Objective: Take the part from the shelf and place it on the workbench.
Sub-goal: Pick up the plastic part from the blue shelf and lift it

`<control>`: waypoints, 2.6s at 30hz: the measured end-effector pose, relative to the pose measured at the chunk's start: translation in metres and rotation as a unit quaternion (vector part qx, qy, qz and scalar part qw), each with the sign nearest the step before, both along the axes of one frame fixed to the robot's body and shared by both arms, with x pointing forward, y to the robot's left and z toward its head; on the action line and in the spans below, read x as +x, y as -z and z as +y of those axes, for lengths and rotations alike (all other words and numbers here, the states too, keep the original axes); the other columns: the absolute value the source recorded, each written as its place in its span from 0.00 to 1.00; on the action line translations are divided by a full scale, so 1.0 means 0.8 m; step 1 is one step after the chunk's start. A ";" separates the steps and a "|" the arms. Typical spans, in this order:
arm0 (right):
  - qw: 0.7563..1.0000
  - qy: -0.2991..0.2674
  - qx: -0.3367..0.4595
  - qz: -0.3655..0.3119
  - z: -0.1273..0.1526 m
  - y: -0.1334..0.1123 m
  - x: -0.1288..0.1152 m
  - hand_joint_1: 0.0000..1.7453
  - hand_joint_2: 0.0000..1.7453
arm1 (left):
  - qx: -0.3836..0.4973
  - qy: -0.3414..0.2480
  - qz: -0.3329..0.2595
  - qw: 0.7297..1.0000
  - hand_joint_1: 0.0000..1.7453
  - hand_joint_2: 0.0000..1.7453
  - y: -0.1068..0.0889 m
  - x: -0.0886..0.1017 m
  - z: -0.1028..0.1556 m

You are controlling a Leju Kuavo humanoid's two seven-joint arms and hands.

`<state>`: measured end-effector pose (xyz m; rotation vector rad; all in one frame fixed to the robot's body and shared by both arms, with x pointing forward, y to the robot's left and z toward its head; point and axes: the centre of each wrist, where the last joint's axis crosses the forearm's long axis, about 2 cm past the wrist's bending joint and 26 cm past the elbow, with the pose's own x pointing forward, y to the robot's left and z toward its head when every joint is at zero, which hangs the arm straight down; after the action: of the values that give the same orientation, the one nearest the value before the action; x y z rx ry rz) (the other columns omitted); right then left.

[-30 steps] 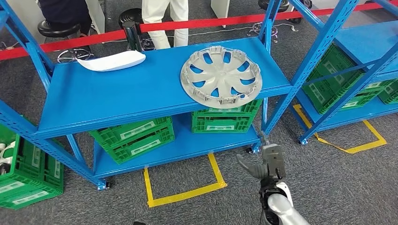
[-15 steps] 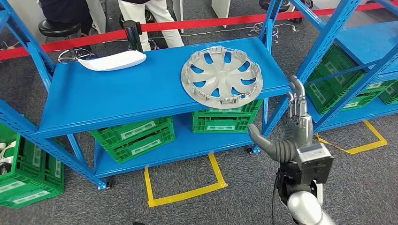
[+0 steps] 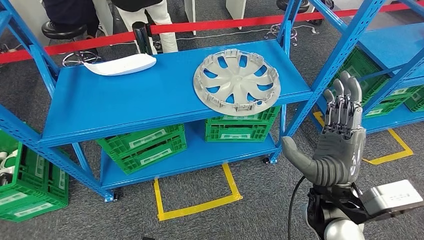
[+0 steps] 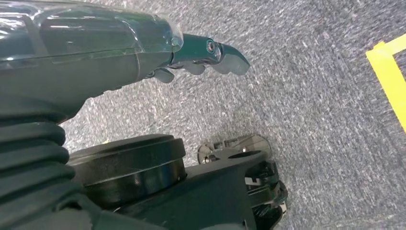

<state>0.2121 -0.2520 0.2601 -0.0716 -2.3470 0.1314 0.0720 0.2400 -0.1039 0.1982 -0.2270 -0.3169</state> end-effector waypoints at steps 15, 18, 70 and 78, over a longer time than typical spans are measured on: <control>1.000 -0.013 0.001 0.005 0.001 0.002 -0.003 0.00 1.00 | -0.009 0.000 -0.005 1.000 0.00 0.00 0.000 0.000 0.000; 1.000 -0.015 0.000 0.005 0.002 0.002 -0.003 0.00 1.00 | -0.009 0.001 -0.005 1.000 0.00 0.00 0.000 0.000 0.000; 1.000 -0.023 -0.002 0.010 0.004 0.006 -0.007 0.00 1.00 | -0.008 0.004 -0.005 1.000 0.00 0.00 0.000 0.001 0.001; 1.000 -0.024 -0.002 0.012 0.005 0.007 -0.008 0.00 1.00 | -0.009 0.005 -0.005 1.000 0.00 0.00 0.000 0.003 0.002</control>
<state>0.2060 -0.2484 0.2548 -0.0160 -2.3258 0.1589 0.0745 0.2418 -0.1037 0.1806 -0.2414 -0.3242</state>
